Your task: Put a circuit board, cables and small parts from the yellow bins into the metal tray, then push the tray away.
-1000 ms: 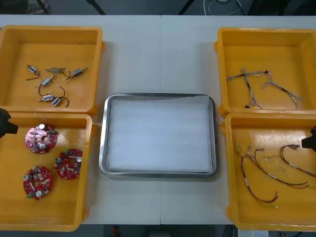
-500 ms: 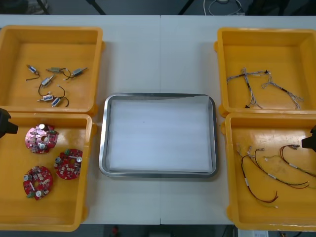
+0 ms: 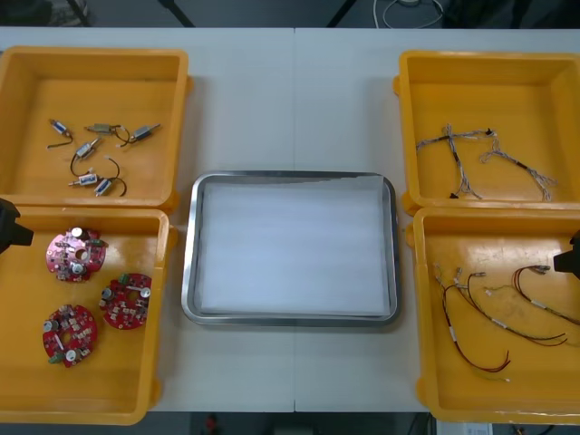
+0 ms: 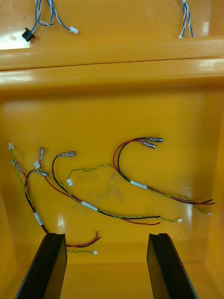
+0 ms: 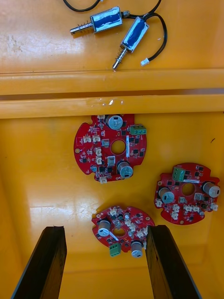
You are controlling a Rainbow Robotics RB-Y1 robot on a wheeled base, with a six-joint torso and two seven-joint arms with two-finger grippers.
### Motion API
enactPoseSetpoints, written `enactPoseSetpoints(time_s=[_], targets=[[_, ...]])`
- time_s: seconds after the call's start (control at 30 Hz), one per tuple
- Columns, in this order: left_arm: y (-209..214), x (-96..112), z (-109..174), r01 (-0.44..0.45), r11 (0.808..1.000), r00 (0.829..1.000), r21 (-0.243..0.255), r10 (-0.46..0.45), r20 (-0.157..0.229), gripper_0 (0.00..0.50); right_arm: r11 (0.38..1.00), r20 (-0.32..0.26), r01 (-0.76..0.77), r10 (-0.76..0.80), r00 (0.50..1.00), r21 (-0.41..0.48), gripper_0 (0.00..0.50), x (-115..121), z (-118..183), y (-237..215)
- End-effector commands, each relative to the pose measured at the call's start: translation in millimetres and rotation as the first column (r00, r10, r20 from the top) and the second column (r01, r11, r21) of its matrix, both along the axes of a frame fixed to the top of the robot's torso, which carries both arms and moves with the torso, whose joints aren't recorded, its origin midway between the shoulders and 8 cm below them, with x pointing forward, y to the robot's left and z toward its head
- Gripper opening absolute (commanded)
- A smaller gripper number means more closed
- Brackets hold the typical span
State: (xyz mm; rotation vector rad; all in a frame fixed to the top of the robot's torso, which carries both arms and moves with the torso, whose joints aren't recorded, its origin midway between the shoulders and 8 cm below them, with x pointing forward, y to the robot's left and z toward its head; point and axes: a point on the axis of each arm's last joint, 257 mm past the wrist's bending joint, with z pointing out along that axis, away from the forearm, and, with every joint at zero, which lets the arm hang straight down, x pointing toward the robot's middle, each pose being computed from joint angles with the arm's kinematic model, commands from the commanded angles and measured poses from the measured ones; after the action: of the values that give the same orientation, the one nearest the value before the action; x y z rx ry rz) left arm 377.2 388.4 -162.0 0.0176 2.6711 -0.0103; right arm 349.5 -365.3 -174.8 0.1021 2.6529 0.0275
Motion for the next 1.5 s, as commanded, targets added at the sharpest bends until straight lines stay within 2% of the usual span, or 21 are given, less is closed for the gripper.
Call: enactPoseSetpoints(time_s=[0.03, 1.5], targets=[[13.4, -5.2, 12.6, 0.005, 0.999, 1.0, 0.05, -0.005, 0.017, 0.5, 0.999, 0.036, 0.014, -0.013, 0.999, -0.032, 0.5, 5.1, 18.7, -10.2], [13.4, -5.2, 12.6, 0.005, 0.999, 1.0, 0.05, -0.005, 0.017, 0.5, 0.999, 0.036, 0.014, -0.013, 0.999, -0.032, 0.5, 5.1, 18.7, -10.2]])
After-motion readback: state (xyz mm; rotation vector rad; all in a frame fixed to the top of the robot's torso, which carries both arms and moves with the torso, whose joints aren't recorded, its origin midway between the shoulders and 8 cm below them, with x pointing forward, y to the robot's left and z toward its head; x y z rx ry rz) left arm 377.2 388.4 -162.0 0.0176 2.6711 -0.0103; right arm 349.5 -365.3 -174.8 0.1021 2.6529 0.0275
